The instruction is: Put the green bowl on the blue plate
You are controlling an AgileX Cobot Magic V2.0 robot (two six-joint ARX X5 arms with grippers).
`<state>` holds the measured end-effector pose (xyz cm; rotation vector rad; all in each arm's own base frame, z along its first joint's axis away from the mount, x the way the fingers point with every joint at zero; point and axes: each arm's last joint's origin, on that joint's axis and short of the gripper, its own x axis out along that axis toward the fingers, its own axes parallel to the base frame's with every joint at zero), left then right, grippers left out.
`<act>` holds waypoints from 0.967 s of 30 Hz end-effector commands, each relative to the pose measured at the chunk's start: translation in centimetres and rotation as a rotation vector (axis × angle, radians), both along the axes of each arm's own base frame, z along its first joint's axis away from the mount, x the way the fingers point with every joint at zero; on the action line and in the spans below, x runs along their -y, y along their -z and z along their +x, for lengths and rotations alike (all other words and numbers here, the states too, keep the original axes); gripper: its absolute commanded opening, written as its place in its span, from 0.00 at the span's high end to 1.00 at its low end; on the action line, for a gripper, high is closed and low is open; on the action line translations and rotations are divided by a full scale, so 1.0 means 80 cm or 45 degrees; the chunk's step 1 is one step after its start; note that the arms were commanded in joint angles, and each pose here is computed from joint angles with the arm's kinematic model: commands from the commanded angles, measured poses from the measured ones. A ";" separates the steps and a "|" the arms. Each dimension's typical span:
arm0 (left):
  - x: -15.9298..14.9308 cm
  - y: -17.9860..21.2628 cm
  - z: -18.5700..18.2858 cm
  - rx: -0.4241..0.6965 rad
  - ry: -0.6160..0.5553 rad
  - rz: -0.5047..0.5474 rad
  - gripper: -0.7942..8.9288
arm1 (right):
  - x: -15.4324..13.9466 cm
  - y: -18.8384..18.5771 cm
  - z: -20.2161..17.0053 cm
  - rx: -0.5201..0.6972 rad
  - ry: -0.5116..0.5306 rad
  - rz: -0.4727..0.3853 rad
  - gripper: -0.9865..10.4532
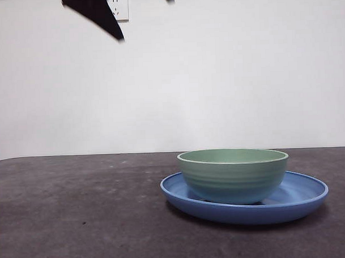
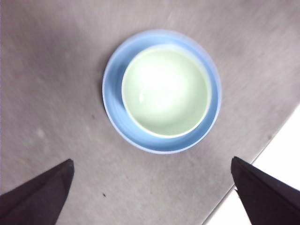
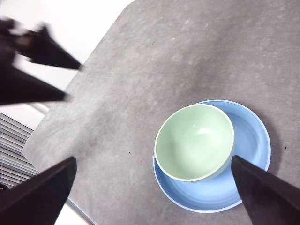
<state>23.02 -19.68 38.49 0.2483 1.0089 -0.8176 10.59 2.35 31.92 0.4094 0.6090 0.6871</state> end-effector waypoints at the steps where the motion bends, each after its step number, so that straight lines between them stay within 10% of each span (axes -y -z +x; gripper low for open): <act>1: -0.012 -0.013 -0.018 0.089 0.048 -0.043 0.27 | 0.000 -0.006 0.000 0.031 -0.012 -0.007 0.40; 21: -0.158 0.028 -0.191 0.391 -0.038 -0.701 0.27 | 0.000 -0.006 0.000 0.030 -0.013 -0.007 0.40; 29: -0.182 0.036 -0.216 0.480 -0.158 -0.642 0.27 | 0.000 -0.006 0.000 0.028 -0.013 -0.007 0.40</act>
